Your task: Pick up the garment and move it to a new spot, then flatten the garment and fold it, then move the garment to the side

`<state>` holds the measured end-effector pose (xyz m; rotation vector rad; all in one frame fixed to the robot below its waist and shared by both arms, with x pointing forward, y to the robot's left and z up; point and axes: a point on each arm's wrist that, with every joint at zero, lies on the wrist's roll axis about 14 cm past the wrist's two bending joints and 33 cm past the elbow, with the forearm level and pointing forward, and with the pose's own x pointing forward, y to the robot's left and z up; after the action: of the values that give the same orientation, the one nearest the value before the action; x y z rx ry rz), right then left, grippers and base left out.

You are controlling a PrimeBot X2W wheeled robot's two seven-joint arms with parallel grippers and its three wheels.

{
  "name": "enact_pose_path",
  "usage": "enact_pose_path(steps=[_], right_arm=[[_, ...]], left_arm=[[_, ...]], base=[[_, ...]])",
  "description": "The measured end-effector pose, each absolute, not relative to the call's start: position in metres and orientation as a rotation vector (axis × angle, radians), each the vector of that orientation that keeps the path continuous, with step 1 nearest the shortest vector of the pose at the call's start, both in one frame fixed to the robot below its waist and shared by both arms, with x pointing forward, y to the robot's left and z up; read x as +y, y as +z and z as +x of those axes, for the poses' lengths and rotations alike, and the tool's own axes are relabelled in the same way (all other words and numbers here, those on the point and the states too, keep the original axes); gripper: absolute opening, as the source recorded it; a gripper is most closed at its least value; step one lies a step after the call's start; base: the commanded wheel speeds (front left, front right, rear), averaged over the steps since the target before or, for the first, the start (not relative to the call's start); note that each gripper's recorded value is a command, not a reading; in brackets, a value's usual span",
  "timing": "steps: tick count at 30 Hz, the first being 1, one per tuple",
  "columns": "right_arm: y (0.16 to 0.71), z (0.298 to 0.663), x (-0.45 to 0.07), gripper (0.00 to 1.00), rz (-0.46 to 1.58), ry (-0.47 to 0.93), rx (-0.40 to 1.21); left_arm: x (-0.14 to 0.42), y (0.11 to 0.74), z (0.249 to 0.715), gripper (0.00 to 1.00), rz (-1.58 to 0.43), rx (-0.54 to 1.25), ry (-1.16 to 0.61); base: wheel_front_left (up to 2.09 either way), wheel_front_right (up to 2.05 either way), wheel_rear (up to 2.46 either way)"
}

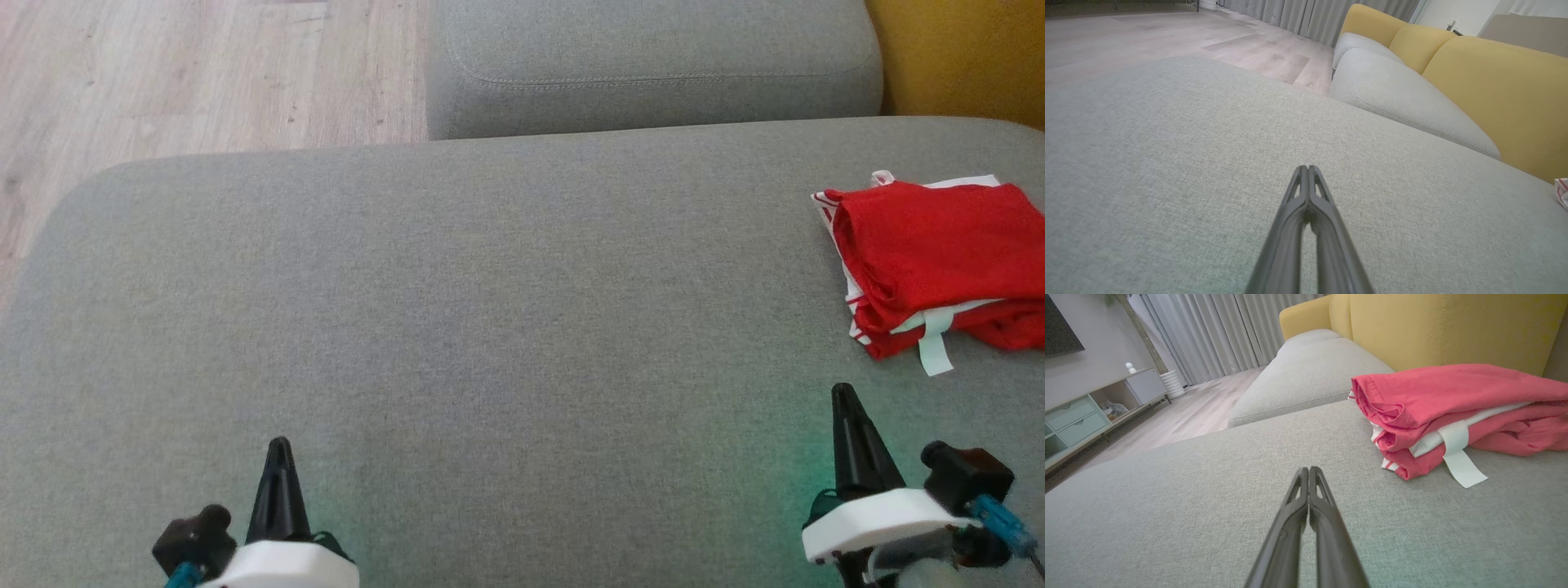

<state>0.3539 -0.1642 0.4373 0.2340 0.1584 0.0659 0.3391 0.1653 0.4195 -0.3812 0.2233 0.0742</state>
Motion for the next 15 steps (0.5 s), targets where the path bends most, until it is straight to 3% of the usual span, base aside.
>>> enact_pose_path(steps=[15], right_arm=[[0.4372,0.3542,-0.1727,0.00,0.388,0.010,0.170]], left_arm=[[0.1705,0.4195,0.3408,0.00,-0.522,0.239,0.107]], base=[[0.00,0.00,0.00]])
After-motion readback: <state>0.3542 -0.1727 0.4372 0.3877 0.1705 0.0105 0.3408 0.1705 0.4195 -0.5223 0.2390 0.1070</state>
